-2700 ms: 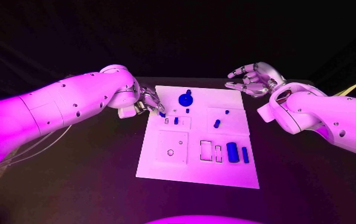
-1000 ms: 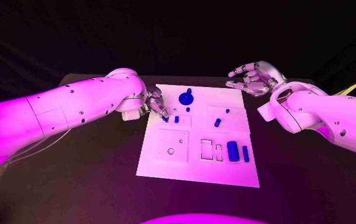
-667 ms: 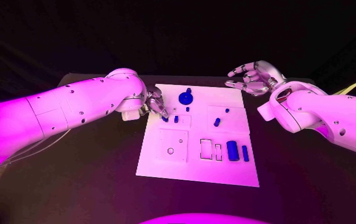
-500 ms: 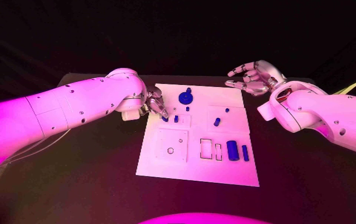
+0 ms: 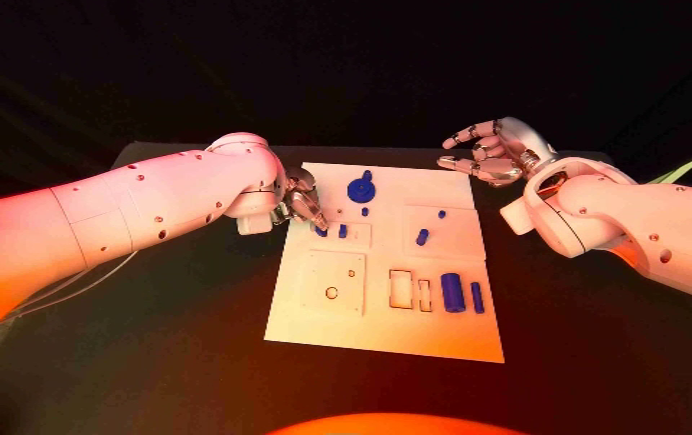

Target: Assemble the parts on the task board

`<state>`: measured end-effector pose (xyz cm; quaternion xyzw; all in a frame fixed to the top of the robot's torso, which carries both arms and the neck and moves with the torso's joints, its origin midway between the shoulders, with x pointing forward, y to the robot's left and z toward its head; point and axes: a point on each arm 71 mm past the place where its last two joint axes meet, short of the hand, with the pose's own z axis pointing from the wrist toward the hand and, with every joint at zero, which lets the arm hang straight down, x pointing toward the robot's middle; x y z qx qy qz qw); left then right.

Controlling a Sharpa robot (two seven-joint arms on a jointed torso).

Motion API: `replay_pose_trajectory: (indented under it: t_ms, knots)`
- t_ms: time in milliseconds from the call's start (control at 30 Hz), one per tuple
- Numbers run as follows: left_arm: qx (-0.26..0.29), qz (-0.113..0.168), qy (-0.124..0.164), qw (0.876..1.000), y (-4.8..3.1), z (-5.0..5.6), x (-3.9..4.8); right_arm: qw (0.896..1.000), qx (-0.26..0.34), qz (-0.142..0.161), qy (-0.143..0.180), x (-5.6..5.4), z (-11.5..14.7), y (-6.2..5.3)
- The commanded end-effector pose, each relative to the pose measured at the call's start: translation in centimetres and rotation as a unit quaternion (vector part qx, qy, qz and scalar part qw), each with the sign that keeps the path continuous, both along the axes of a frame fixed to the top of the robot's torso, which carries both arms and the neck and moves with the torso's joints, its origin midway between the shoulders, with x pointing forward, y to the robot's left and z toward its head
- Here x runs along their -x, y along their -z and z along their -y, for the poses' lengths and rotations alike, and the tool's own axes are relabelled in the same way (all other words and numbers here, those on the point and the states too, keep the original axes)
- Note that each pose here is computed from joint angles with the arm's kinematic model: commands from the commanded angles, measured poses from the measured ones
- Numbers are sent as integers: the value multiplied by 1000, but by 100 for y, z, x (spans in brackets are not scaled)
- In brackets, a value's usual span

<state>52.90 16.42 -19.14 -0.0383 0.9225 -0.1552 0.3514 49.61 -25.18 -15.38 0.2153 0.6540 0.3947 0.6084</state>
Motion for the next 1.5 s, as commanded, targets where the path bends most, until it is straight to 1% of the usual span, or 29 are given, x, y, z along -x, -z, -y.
replay_pose_trajectory:
  t_ms: [33,467,1033,1500]
  knots:
    - [1,-1,2,1000,5,29,9,1000,0,0,-3,4,-12,2]
    - [5,-10,1,1000,52,59,17,1000,0,1,-3,6,-16,1]
    - [8,-4,-8,1000,59,49,1,1000,-1,2,-4,7,-19,-1]
    - [4,-12,-6,1000,111,40,6,1000,-1,2,-4,8,-15,-1]
